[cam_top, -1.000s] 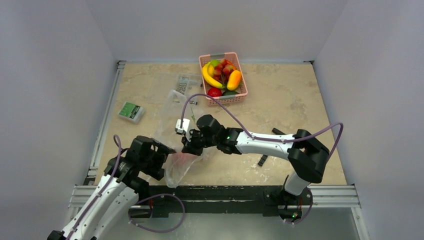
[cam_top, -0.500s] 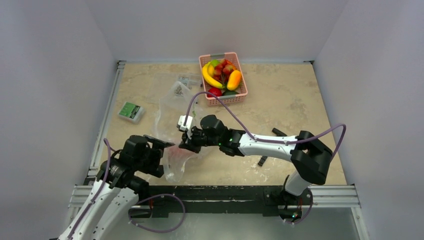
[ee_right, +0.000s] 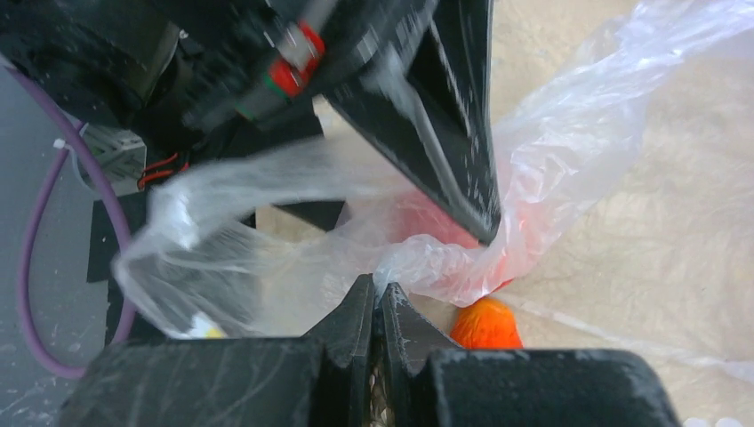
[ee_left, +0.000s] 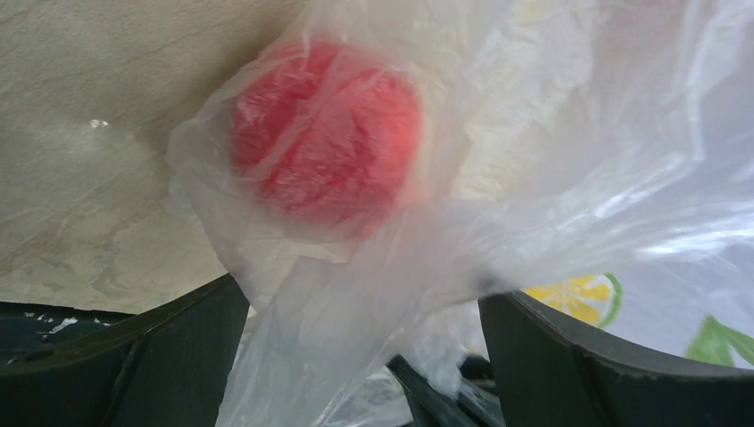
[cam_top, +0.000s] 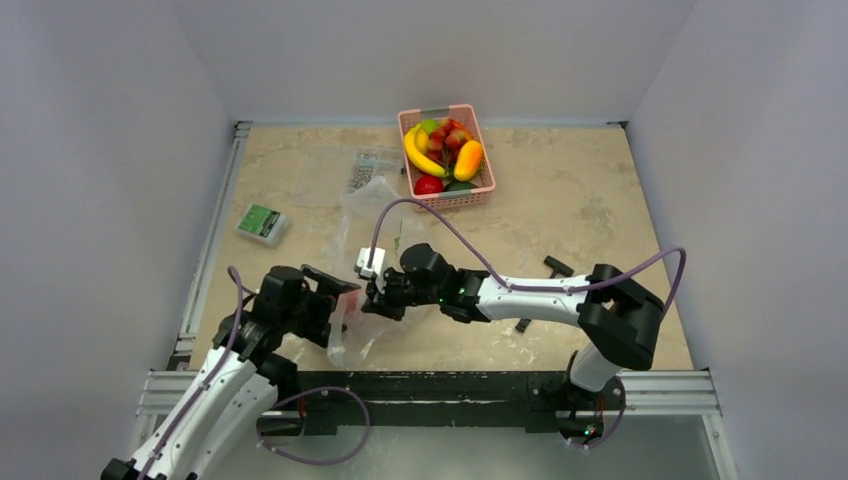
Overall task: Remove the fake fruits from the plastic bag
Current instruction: Adjust the plastic bag at the center of the board.
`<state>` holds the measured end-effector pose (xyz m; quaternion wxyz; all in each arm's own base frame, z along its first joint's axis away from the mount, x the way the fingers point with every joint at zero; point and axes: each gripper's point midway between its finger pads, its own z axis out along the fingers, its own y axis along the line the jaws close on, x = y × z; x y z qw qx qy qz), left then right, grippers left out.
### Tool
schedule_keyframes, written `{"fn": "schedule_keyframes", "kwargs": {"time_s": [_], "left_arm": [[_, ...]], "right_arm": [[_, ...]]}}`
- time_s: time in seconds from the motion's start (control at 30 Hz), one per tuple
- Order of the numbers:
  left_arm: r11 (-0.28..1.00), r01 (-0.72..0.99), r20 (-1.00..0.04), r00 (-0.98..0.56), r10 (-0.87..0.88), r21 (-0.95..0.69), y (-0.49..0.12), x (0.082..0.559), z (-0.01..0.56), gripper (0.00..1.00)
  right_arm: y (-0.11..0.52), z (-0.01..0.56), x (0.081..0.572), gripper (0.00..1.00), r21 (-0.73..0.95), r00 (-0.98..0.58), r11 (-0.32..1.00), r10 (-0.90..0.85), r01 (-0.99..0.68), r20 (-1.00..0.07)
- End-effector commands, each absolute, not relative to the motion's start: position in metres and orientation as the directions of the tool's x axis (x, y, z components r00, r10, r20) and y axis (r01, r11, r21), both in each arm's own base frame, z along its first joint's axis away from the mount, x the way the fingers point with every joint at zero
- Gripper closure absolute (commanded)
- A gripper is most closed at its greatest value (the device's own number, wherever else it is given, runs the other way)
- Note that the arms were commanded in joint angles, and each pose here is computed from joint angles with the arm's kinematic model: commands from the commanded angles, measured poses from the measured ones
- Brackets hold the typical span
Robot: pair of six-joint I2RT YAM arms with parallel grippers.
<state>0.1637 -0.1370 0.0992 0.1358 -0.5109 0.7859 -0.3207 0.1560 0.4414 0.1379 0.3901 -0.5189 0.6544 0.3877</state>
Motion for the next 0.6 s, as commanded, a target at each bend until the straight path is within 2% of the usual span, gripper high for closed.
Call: {"fn": "schedule_keyframes", "kwargs": {"time_s": [0.0, 0.27, 0.4, 0.5, 0.57], "left_arm": [[0.306, -0.615, 0.054, -0.495, -0.867, -0.727, -0.133, 0.158, 0.122, 0.00], [0.201, -0.631, 0.130, -0.438, -0.890, -0.749, -0.130, 0.146, 0.134, 0.00], [0.245, -0.628, 0.151, -0.508, -0.848, -0.739, -0.149, 0.160, 0.136, 0.00], [0.307, -0.594, 0.104, -0.556, -0.825, -0.744, -0.156, 0.173, 0.140, 0.00], [0.333, -0.571, 0.078, -0.577, -0.813, -0.750, -0.158, 0.179, 0.143, 0.05]], "right_arm": [[0.442, 0.158, 0.146, 1.00, 0.132, -0.172, 0.151, -0.300, -0.980, -0.938], [0.448, 0.160, 0.145, 1.00, 0.126, -0.159, 0.124, -0.301, -0.984, -0.940], [0.452, 0.165, 0.142, 1.00, 0.097, -0.117, 0.081, -0.310, -0.992, -0.944], [0.454, 0.162, 0.138, 1.00, 0.077, -0.090, 0.051, -0.335, -0.996, -0.938], [0.455, 0.163, 0.133, 1.00, 0.061, -0.072, 0.041, -0.345, -0.997, -0.936]]}}
